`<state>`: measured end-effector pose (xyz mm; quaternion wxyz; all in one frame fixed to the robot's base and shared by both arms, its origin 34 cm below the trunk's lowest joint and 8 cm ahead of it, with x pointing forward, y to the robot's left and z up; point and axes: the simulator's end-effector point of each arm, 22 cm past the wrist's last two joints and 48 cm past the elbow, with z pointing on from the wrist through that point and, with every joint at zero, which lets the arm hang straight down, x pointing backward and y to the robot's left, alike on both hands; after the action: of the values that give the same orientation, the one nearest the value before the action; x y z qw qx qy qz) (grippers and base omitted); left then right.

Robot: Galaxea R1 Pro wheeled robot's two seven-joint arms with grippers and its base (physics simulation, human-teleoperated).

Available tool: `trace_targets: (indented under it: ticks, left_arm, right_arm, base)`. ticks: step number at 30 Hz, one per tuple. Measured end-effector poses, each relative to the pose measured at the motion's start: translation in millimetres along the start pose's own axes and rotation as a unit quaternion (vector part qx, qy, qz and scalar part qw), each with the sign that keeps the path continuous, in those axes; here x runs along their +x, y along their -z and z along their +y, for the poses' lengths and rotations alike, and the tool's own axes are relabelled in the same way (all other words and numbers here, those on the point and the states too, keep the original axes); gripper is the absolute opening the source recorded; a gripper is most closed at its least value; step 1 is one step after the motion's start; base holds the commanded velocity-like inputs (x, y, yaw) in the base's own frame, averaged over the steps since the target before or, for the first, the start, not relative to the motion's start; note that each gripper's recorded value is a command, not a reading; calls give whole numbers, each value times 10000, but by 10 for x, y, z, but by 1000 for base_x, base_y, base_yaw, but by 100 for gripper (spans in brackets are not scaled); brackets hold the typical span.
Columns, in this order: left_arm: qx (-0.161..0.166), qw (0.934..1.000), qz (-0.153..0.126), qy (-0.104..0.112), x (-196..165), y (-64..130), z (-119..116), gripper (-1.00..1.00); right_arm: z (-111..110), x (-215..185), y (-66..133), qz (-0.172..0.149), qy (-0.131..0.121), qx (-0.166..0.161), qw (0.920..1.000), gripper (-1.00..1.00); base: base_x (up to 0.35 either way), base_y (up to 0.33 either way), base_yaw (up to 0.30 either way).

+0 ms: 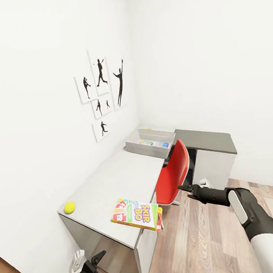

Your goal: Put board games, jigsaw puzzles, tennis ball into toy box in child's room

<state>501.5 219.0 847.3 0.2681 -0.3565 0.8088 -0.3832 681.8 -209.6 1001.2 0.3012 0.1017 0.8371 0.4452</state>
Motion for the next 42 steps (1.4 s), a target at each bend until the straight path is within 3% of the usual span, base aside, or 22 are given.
trace_targets:
  ticks: [7, 17, 23, 42]
  left_arm:
    - [-35, 9999, -4, 142, -10, 18, 77, 100]
    - [26, 9979, -114, 643, -75, 112, 182, 100]
    - [31, 9971, -135, 747, -76, 140, 215, 100]
    - [-3, 9962, -177, 849, -101, 83, 337, 100]
  right_arm:
    - [-73, 61, -106, 167, -292, -18, 9994, 100]
    - [-129, 166, -352, 590, -930, -103, 9939, 100]
    - [-120, 194, -393, 677, -1067, -152, 9919, 100]
    - [63, 100, -417, 643, -1245, -884, 9862, 100]
  base:
    - [0, 1, -10]
    - [0, 0, -3]
    - [0, 0, -1]
    - [0, 0, 0]
